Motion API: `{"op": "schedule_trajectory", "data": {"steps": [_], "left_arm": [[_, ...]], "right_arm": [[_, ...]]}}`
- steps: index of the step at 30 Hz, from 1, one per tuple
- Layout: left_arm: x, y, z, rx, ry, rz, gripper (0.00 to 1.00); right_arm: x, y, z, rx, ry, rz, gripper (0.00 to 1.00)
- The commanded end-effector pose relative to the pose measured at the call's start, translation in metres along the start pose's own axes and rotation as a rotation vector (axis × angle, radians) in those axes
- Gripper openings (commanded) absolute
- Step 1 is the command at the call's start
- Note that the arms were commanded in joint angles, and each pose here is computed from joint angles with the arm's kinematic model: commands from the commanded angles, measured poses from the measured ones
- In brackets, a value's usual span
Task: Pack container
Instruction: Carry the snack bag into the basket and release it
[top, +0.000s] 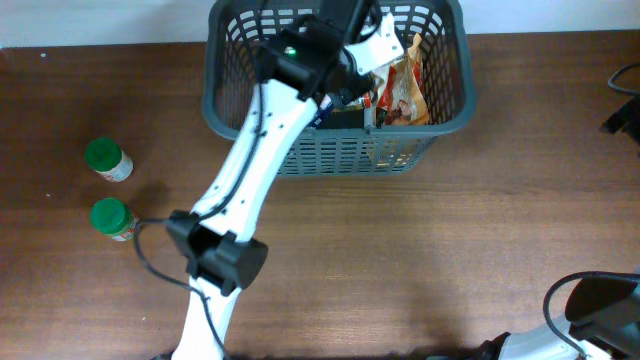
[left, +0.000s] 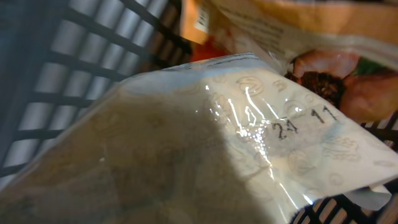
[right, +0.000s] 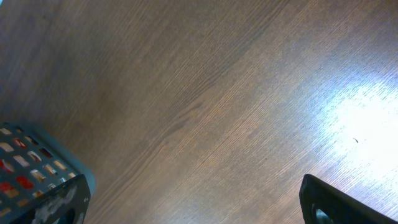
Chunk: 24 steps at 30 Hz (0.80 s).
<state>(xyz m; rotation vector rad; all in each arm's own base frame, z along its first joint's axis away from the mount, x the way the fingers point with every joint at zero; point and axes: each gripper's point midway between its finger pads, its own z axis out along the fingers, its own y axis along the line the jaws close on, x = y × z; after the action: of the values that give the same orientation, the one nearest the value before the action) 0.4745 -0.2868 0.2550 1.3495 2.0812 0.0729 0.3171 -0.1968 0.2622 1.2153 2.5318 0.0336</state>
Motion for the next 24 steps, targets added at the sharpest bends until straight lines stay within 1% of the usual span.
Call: {"op": "schedule_trajectory", "data": {"steps": [1, 5, 6, 7, 8, 11, 15, 18, 20, 22, 24], "left_arm": [[-0.011, -0.009, -0.006, 0.004, -0.026, -0.009, 0.02], [-0.015, -0.02, -0.006, 0.024, -0.02, -0.095, 0.02], [-0.015, -0.021, -0.006, 0.022, -0.015, -0.114, 0.08], [-0.013, -0.021, -0.006, 0.014, -0.005, -0.132, 0.39], [-0.01, -0.018, -0.006, -0.003, 0.011, -0.153, 0.99], [0.008, -0.001, -0.018, -0.105, 0.089, -0.194, 0.99], [0.037, 0.029, -0.059, -0.212, 0.164, -0.237, 0.99], [0.063, 0.066, -0.108, -0.311, 0.163, -0.368, 0.99], [0.082, 0.095, -0.143, -0.387, 0.119, -0.51, 0.99], [0.106, 0.121, -0.173, -0.452, 0.089, -0.634, 0.99], [0.136, 0.143, -0.195, -0.475, 0.066, -0.744, 0.99]], "right_arm": [[-0.001, -0.004, 0.001, 0.015, 0.0, 0.015, 0.98], [-0.001, -0.004, 0.001, 0.015, 0.0, 0.015, 0.99], [-0.001, -0.004, 0.001, 0.015, 0.0, 0.015, 0.99], [-0.001, -0.004, 0.001, 0.015, 0.0, 0.015, 0.99], [-0.001, -0.004, 0.001, 0.015, 0.0, 0.015, 0.99], [-0.001, -0.004, 0.001, 0.015, 0.0, 0.015, 0.99], [-0.001, -0.004, 0.001, 0.015, 0.0, 0.015, 0.99], [-0.001, -0.004, 0.001, 0.015, 0.0, 0.015, 0.99], [-0.001, -0.004, 0.001, 0.015, 0.0, 0.015, 0.99], [-0.001, -0.004, 0.001, 0.015, 0.0, 0.015, 0.99], [-0.001, -0.004, 0.001, 0.015, 0.0, 0.015, 0.99]]}}
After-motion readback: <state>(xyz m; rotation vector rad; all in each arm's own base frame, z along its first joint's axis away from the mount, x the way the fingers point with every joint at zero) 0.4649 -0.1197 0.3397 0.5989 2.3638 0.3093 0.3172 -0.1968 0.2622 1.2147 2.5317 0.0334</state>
